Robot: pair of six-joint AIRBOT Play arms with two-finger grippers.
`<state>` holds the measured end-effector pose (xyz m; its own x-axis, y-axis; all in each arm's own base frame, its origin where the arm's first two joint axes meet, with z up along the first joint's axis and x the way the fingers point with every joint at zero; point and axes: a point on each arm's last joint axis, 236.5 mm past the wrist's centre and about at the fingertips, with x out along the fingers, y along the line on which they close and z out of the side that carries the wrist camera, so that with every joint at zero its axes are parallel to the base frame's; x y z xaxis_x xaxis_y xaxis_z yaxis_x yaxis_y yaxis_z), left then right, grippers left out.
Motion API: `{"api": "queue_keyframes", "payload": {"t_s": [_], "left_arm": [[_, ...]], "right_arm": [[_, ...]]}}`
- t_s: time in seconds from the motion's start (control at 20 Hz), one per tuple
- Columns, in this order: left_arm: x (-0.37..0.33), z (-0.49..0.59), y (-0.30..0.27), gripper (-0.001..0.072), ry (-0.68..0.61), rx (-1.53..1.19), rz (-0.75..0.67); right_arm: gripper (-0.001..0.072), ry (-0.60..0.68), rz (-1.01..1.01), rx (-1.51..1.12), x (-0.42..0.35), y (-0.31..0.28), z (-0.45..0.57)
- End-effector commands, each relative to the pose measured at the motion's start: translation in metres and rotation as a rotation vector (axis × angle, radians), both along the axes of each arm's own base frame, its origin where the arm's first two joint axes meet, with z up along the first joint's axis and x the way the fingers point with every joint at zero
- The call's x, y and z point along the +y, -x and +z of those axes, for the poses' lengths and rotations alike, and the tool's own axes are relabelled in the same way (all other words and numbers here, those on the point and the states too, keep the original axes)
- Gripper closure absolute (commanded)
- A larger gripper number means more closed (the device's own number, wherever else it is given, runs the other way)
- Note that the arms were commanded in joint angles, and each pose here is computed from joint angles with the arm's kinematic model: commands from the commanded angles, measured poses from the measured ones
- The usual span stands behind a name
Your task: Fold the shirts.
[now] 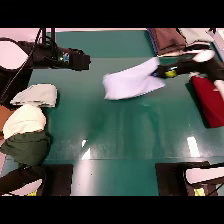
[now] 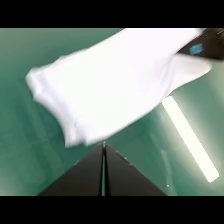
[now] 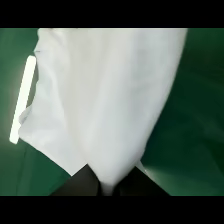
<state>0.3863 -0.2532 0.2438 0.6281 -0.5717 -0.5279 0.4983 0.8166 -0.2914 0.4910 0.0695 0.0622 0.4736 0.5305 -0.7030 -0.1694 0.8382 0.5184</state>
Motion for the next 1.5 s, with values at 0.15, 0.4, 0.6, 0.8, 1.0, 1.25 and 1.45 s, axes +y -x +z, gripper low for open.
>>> {"api": "queue_keyframes", "payload": {"t_s": [0.15, 0.4, 0.6, 0.8, 1.0, 1.25, 1.45], "left_arm": [[-0.004, 0.003, -0.001, 0.0680, 0.014, -0.011, -0.002], [-0.005, 0.004, -0.004, 0.0680, 0.037, -0.006, 0.016], [-0.005, 0.004, -0.004, 0.0680, 0.036, -0.005, 0.016], [-0.005, 0.004, -0.004, 0.0680, 0.036, -0.004, 0.016], [-0.005, 0.003, -0.004, 0.0679, 0.033, -0.001, 0.015], [-0.005, -0.002, -0.002, 0.0679, 0.023, 0.016, 0.010], [-0.005, -0.002, -0.002, 0.0679, 0.022, 0.016, 0.009]], "right_arm": [[0.0691, 0.063, -0.469, -0.053, -0.230, 0.025, 0.026], [0.0691, 0.113, -0.654, -0.151, -0.303, 0.030, 0.045], [0.0691, 0.179, -0.669, -0.324, -0.314, 0.005, 0.109], [0.0691, 0.220, -0.678, -0.455, -0.321, -0.003, 0.171], [0.0691, 0.225, -0.675, -0.436, -0.330, 0.013, 0.181], [0.0691, 0.209, -0.710, -0.327, -0.341, 0.050, 0.149], [0.0691, 0.312, -0.749, -0.145, -0.358, 0.112, 0.097]]}}
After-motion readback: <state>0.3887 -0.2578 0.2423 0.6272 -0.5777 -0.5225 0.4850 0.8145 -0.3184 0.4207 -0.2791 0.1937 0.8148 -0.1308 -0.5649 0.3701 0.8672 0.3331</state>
